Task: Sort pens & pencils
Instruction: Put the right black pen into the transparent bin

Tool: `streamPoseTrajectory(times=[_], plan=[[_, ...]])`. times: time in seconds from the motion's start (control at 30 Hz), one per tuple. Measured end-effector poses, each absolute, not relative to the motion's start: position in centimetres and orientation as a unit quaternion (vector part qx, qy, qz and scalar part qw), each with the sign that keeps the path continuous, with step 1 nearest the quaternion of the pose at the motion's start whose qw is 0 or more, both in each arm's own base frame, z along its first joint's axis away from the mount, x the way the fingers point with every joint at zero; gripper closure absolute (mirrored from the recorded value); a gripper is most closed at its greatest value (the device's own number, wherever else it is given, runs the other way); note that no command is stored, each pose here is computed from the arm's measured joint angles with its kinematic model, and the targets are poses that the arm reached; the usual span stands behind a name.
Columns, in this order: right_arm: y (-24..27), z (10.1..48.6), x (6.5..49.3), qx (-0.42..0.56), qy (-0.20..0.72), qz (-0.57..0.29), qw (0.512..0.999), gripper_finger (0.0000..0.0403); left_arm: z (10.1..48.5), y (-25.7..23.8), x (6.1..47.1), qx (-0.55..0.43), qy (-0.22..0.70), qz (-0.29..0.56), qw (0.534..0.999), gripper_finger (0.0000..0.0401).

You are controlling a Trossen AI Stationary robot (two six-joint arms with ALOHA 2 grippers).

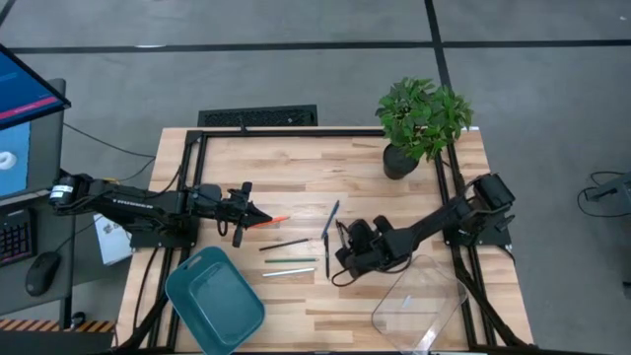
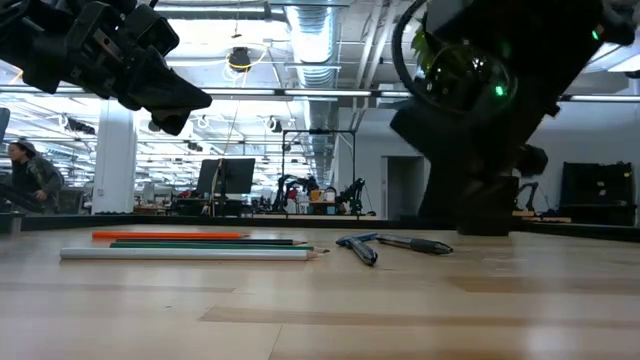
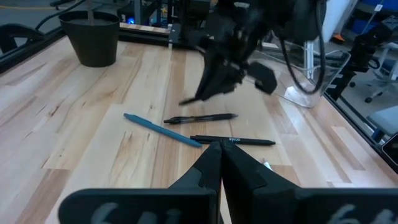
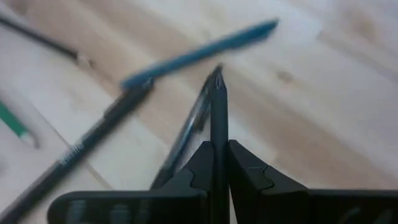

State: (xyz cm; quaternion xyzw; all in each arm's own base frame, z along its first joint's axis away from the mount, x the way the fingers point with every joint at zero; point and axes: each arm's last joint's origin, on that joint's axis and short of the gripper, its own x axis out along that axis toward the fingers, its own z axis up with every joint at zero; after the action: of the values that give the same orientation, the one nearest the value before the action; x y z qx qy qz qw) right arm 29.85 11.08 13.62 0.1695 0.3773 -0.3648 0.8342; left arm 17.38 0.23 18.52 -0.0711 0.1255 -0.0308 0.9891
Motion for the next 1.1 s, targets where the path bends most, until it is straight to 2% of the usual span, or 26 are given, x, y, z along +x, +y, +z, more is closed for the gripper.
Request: streamPoseTrajectory(times=[0.23, 0.63, 1.1], plan=[[10.0, 17.5, 29.0, 0.154, 0.338, -0.367, 0.853, 0.0351, 18.5, 0.2, 17.4, -0.071, 0.128, -0.030, 0.989, 0.0401], [8.7, 22.2, 27.8, 0.119, 0.317, -0.318, 0.886, 0.0351, 18.5, 0.3, 17.4, -0.084, 0.127, -0.013, 0.988, 0.0401], [9.4, 24.7, 26.3, 0.085, 0.310, -0.259, 0.911, 0.0351, 18.5, 0.5, 17.4, -0.127, 0.124, 0.023, 0.984, 0.0401]])
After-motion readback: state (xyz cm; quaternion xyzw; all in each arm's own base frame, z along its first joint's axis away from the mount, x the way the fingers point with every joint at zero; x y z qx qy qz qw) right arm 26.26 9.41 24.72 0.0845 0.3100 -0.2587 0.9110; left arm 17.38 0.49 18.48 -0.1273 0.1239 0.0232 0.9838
